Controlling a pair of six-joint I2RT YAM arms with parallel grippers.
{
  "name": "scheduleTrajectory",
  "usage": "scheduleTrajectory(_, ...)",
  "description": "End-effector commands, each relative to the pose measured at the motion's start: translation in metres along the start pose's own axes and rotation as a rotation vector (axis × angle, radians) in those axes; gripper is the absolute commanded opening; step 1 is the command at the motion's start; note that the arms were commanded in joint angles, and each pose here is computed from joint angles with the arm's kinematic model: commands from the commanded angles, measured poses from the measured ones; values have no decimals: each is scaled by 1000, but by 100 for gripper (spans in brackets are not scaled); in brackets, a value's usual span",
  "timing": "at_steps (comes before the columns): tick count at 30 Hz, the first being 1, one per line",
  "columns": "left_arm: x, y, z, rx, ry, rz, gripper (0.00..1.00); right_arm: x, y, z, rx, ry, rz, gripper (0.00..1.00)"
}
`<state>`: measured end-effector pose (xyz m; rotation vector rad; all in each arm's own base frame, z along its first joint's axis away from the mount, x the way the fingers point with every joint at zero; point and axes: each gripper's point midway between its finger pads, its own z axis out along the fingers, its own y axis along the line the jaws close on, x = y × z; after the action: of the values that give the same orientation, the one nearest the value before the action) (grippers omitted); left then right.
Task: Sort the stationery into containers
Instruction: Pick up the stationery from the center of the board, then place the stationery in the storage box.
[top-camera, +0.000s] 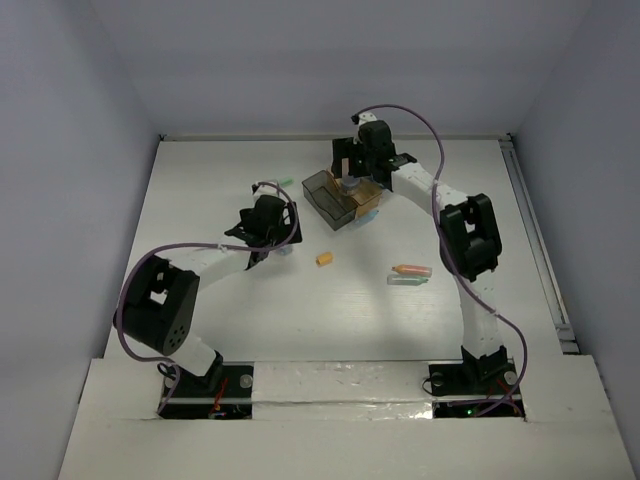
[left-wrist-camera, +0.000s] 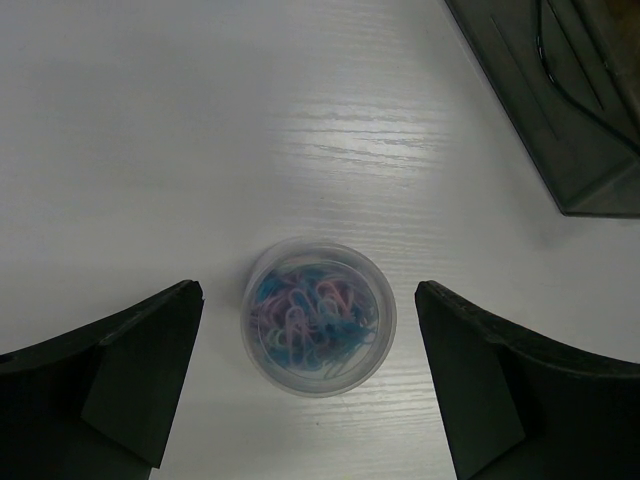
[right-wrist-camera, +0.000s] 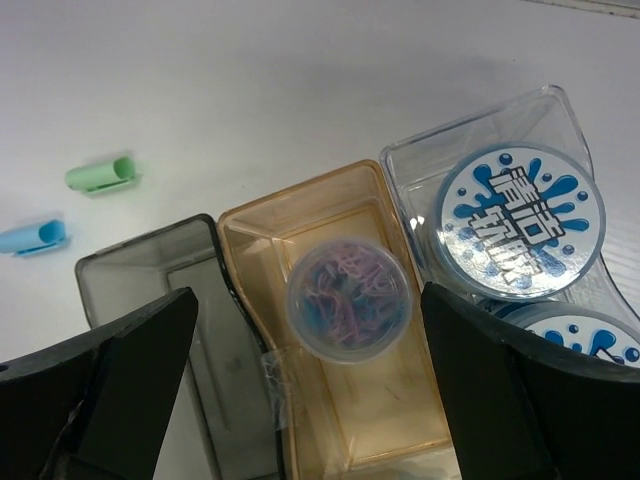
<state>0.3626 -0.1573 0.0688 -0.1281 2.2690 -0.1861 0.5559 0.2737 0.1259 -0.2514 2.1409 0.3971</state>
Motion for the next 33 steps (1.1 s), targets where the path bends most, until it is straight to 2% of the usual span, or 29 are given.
scheduleTrajectory(1,-14,-8,3,7,-26,11,85,-58,23,-38,-76,-139,9,100)
scheduleTrajectory(4,-8,-9,6,3,-14,21,82,-59,27,-61,-95,-160,33,99)
scheduleTrajectory(6,-4,-8,8,-4,-7,22,73,-55,29,-78,-108,-168,48,100)
scheduleTrajectory(7,-4,-7,8,-8,-9,24,61,-52,29,-83,-109,-167,54,99)
scheduleTrajectory(9,-6,-5,8,-19,-15,24,47,-61,31,-104,-118,-205,66,99)
scheduleTrajectory(11,-8,-6,5,-30,-22,25,27,-43,25,-110,-99,-182,77,99)
scheduleTrajectory(12,-13,-6,1,-26,-35,21,22,-41,24,-116,-94,-185,88,99)
scheduleTrajectory(14,-24,-17,-9,-6,-66,17,17,-32,22,-133,-92,-185,114,99)
scheduleTrajectory(18,-72,-56,-50,106,-184,-5,16,-20,14,-161,-65,-228,161,100)
scheduleTrajectory(21,-94,-87,-68,219,-210,-8,15,-1,-8,-182,31,-262,209,97)
scheduleTrajectory(23,-120,-110,-79,300,-242,-17,13,5,-17,-198,69,-298,243,73)
scheduleTrajectory(24,-136,-122,-80,323,-262,-22,13,26,-24,-198,93,-271,276,48)
scheduleTrajectory(25,-141,-128,-78,331,-265,-20,12,33,-26,-201,102,-269,290,31)
scheduleTrajectory(26,-147,-134,-77,345,-264,-17,12,39,-29,-205,113,-266,305,17)
scheduleTrajectory(27,-141,-144,-65,348,-237,-3,12,51,-30,-214,112,-261,334,9)
scheduleTrajectory(28,-160,-155,-69,372,-267,-9,12,57,-29,-218,101,-260,346,7)
scheduleTrajectory(30,-157,-172,-54,393,-240,12,11,56,-24,-238,56,-301,384,7)
scheduleTrajectory(31,-171,-185,-58,419,-267,10,11,74,-26,-241,53,-283,386,10)
scheduleTrajectory(33,-177,-206,-47,445,-263,22,11,82,-25,-259,20,-326,397,13)
